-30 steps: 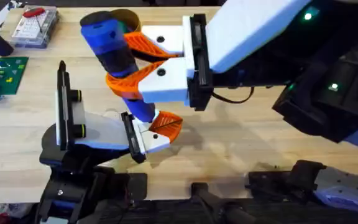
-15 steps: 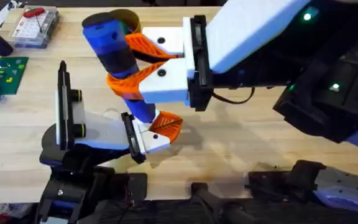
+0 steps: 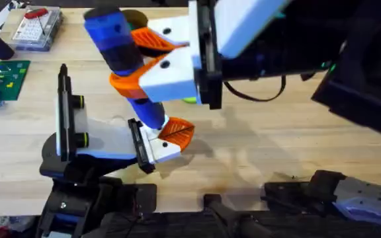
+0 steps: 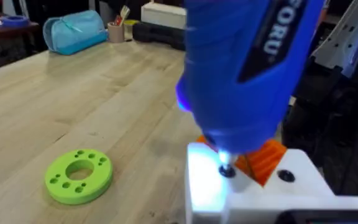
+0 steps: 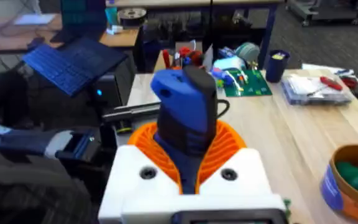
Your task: Pick up the gripper from the table and insert it into the empty holder that is missing its gripper. Then pick up a screw, insert it into the mounting hole, and use the screwdriver to tighten it. Finally, clean up the table by picking up the vegetable and placing it into the bucket.
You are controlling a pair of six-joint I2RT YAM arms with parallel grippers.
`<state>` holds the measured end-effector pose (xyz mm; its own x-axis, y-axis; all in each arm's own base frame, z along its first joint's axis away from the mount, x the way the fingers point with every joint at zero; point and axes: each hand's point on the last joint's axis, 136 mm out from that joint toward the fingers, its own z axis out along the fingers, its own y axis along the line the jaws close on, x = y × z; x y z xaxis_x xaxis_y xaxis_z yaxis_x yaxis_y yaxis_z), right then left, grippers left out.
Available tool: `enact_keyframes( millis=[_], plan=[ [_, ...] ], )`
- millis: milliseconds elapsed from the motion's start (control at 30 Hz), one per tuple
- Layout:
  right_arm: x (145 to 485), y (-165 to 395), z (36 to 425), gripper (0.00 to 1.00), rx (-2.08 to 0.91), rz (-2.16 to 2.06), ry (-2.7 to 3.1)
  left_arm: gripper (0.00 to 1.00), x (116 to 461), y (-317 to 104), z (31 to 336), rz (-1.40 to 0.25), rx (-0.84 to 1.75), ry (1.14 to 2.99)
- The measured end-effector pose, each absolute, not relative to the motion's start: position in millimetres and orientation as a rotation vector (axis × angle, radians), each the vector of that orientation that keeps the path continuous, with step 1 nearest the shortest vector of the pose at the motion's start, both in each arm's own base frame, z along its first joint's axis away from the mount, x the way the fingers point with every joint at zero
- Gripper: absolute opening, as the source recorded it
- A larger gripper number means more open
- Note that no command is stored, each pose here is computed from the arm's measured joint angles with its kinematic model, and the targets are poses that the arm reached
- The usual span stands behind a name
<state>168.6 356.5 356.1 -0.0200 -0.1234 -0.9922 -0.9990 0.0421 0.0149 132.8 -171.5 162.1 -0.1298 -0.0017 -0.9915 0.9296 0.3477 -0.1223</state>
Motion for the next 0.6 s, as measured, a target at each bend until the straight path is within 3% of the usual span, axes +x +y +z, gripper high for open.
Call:
enact_keyframes(
  millis=[367, 600],
  plan=[
    [173, 344, 472, 0.082, -1.144, 1.017, 1.077, 0.016, 133, -171, 160, -1.024, 0.892, 1.475],
    [176, 341, 466, 0.082, -1.18, 0.978, 1.11, 0.016, 133, -171, 160, -1.024, 0.892, 1.475]
  ],
)
